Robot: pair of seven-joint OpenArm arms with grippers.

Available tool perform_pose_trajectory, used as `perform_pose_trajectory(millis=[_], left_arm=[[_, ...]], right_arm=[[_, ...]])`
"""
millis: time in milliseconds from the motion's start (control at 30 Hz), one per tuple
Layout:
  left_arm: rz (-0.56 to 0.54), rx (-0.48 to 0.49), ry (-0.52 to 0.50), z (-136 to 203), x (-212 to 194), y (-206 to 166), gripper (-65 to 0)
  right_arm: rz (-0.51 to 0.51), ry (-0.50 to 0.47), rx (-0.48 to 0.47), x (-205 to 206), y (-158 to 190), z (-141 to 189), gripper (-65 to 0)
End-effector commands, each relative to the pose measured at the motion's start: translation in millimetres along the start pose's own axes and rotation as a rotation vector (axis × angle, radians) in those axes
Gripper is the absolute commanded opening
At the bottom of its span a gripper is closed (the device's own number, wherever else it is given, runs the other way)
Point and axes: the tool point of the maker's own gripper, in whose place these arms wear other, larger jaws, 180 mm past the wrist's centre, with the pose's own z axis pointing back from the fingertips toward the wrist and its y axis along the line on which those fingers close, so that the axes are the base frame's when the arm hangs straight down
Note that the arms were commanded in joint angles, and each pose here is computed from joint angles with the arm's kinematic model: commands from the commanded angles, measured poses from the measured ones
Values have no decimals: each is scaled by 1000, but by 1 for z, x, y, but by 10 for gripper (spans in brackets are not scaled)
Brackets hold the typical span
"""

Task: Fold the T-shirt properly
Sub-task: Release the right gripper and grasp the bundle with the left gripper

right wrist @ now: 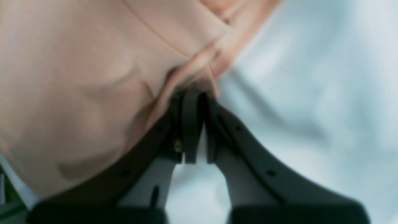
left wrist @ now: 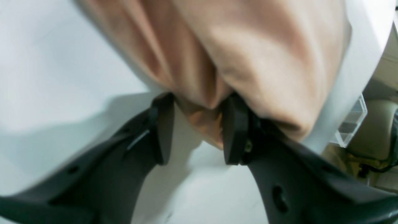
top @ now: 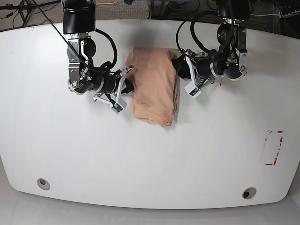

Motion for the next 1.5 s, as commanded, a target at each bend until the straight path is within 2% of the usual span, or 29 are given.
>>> perform_pose_trajectory(millis=[0,200,400,633,733,900,1000,1200,1333,1467], left_arm=[[-4,16,64,-1,-14,1,-422],[-20,61,19,10,8,18,-422],[-106,174,-67,46,50,45,-422],[-250,255,-207,80,116,39,-421],[-261,273,-271,89,142,32,-421],[-182,251,-352,83,172,7,-418],[-149,211,-408,71,185,-14,-382],[-187,129,-433,42,180,-54,-308],[-241,72,-439,24,172,-84,-308],[-271,76,-399,8,152,-97,-329]], right_arm=[[51,-32,-14,20,-7,7,-609],[72,-28,-36,19,-14,15,-609],[153,-75,-89,29,-12,42,-609],[196,-162,-176,45,-15,78,-609],[181,-184,-221,46,-25,92,-609],[126,-212,-295,42,-48,111,-609],[86,-221,-342,37,-63,124,-609],[60,-235,-383,34,-75,136,-609],[48,-236,-395,32,-79,139,-609],[32,-226,-404,24,-82,141,-609]])
